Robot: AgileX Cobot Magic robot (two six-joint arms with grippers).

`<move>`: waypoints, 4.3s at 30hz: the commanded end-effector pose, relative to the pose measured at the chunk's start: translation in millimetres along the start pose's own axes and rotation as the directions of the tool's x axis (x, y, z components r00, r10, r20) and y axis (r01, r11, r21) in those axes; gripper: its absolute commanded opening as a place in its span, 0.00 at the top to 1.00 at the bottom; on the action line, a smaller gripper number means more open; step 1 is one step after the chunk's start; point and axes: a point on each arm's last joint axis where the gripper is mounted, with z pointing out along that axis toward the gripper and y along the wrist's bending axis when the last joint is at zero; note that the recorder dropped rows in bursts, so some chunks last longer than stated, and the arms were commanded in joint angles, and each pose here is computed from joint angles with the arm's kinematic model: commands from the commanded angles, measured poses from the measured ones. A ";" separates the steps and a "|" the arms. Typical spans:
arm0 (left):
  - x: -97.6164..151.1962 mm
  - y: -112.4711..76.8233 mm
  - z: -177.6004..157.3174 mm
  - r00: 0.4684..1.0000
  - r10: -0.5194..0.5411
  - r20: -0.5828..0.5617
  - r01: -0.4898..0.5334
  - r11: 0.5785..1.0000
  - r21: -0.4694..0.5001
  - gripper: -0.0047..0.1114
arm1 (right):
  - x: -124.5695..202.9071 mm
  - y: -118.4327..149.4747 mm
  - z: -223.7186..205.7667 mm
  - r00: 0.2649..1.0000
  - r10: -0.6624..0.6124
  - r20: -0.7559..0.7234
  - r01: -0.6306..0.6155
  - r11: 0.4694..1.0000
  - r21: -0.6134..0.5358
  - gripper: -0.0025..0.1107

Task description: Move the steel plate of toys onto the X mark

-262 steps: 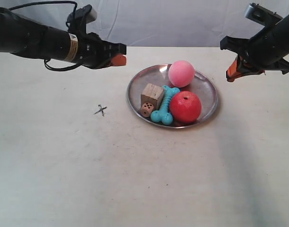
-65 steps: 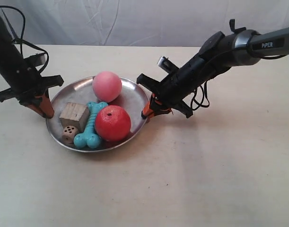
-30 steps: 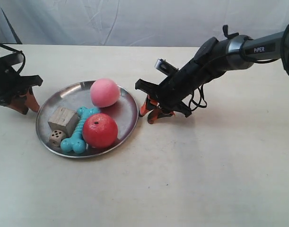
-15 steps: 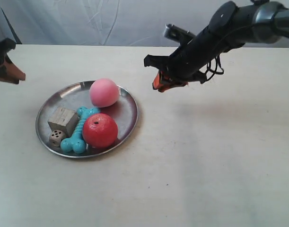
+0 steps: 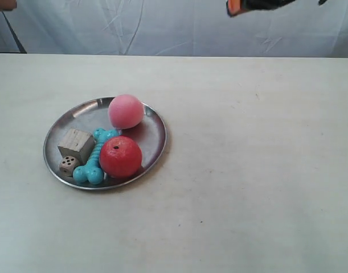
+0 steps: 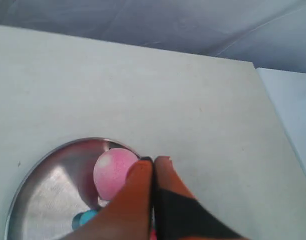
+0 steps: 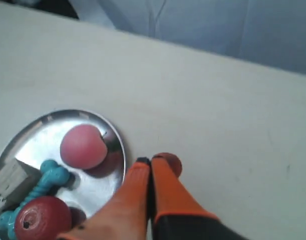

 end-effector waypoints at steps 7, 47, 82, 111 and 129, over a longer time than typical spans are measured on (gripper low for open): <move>15.6 -59.5 -41.4 0.971 0.157 0.179 -0.153 0.988 -0.036 0.96 | 43.9 10.3 -134.7 0.927 -0.133 0.350 0.087 0.986 0.144 0.98; 71.6 -106.2 -33.6 0.949 0.243 0.201 -0.276 0.949 0.155 0.96 | 241.0 5.9 -204.6 0.633 -0.185 0.752 0.079 0.981 0.176 0.98; 72.5 -122.0 -49.6 0.932 0.248 0.266 -0.283 0.954 0.100 0.96 | 330.3 -33.7 -115.9 0.841 -0.356 0.407 0.152 0.878 0.453 0.98; 51.3 -160.1 -81.6 0.814 0.071 0.576 -0.279 0.918 0.281 0.96 | 331.7 -36.6 -116.3 0.857 -0.335 0.393 0.117 0.867 0.485 0.98; 53.8 -190.8 -109.3 0.620 0.368 0.693 -0.550 0.834 0.049 0.96 | 331.7 -36.6 -116.3 0.857 -0.335 0.393 0.117 0.867 0.485 0.98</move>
